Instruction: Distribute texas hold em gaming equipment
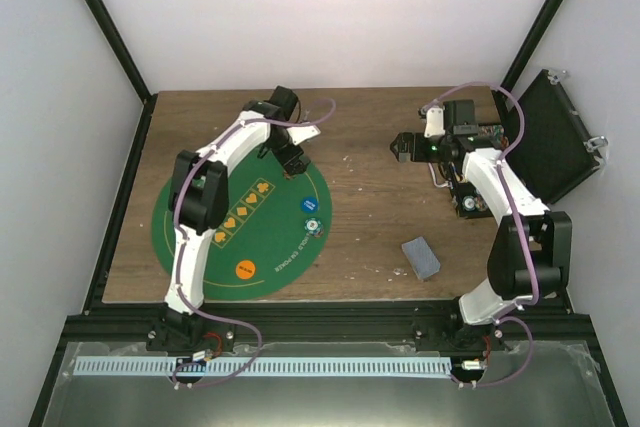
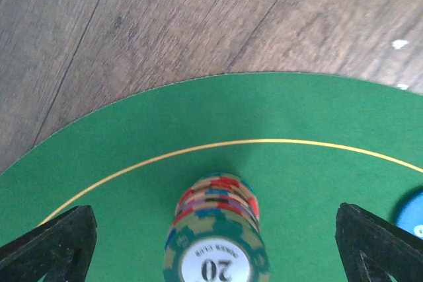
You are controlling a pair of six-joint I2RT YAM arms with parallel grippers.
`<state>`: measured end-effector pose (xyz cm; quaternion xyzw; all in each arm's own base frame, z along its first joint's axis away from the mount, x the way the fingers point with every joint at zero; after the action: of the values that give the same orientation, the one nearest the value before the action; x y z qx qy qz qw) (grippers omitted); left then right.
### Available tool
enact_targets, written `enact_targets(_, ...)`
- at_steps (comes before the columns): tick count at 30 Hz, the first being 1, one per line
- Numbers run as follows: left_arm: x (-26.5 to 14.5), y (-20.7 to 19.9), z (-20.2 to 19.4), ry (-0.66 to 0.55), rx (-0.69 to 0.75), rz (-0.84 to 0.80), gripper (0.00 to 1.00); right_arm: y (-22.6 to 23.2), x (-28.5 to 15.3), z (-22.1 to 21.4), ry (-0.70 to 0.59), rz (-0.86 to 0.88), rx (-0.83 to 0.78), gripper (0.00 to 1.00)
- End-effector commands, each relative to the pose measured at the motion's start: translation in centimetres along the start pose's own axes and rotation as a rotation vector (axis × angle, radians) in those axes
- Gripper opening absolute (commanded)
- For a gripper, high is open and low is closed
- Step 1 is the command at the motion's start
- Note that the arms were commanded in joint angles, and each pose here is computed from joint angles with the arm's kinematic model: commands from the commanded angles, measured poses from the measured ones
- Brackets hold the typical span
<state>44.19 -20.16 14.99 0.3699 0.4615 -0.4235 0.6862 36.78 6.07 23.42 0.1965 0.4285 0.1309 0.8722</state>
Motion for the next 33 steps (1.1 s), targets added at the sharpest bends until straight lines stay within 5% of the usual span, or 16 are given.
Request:
enact_targets(1,3.1,0.3,-0.9,0.063,0.028,0.009,1.0,0.4,0.2,0.6,0.005,0.029,-0.012,1.0)
enact_targets(5,4.1,-0.2,-1.6,0.093,0.049,-0.018,0.96,0.3,0.4,0.4,0.012,0.029,-0.011,1.0)
enact_targets(16,5.8,-1.3,-2.9,0.128,0.07,-0.078,0.59,0.2,0.6,0.3,0.02,0.029,-0.011,1.0)
enact_targets(20,6.1,-1.6,-3.3,0.144,0.074,-0.088,0.39,0.2,0.5,0.3,0.015,0.023,-0.014,1.0)
enact_targets(25,6.4,-2.6,-4.3,0.162,0.075,-0.12,0.01,0.2,0.4,0.3,0.013,0.022,-0.015,1.0)
enact_targets(33,4.8,-5.7,-6.8,0.18,0.076,-0.173,0.0,0.4,0.0,0.2,0.004,0.029,-0.02,1.0)
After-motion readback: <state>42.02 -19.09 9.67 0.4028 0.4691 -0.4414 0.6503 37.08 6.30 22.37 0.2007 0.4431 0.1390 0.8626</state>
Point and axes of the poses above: each gripper's point midway between its finger pads, its own x axis out along the fingers, its own y axis along the line the jaws close on, z = x × y, the point moved 8 cm from there along -x, back along the fingers, and after that the axes turned 13 degrees about x, right-handed, at the moved point
